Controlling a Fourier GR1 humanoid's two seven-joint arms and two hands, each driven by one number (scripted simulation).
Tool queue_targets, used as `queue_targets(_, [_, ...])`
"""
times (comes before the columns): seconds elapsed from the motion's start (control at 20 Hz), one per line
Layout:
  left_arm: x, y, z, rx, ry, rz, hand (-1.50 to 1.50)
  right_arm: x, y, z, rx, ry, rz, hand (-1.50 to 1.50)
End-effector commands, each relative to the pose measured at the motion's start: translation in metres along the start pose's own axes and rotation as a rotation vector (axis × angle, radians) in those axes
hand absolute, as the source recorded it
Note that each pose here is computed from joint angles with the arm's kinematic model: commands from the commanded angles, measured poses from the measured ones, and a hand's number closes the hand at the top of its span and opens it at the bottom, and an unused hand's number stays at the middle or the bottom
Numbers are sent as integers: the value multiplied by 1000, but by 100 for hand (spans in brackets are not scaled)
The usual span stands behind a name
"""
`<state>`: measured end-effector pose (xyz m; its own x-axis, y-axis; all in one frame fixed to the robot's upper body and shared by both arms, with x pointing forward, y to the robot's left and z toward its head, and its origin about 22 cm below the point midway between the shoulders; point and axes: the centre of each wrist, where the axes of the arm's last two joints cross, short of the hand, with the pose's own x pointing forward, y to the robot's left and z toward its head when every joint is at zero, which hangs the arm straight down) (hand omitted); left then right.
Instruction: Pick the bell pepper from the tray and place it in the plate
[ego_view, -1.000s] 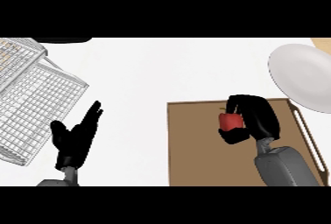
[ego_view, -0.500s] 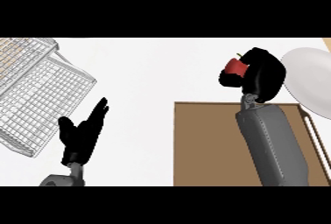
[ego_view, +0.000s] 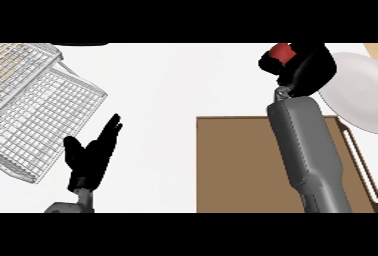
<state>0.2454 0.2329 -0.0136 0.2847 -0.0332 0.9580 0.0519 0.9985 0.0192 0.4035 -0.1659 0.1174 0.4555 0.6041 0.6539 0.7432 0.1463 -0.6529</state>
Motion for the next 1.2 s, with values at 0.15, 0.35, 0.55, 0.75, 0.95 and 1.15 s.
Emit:
queue_targets(0.15, [-22,5,-1,19,75,24,0,-37,20,-36,-185,127,-98,150])
queue_targets(0.35, [-30,6,-1,18,93,34,0,-67,14,-78,-275,136,-26,150])
queue_targets(0.55, [-30,2,7,5,72,10,0,-112,5,-116,-353,166,-9,150])
queue_targets(0.75, [-7,9,-2,21,72,20,0,-129,3,-133,-364,177,-14,150])
queue_targets(0.95, [-11,3,-5,11,71,13,0,-165,-11,-155,-388,180,11,150])
queue_targets(1.15, [-17,-3,-5,-1,73,9,0,-184,-13,-161,-378,192,30,150])
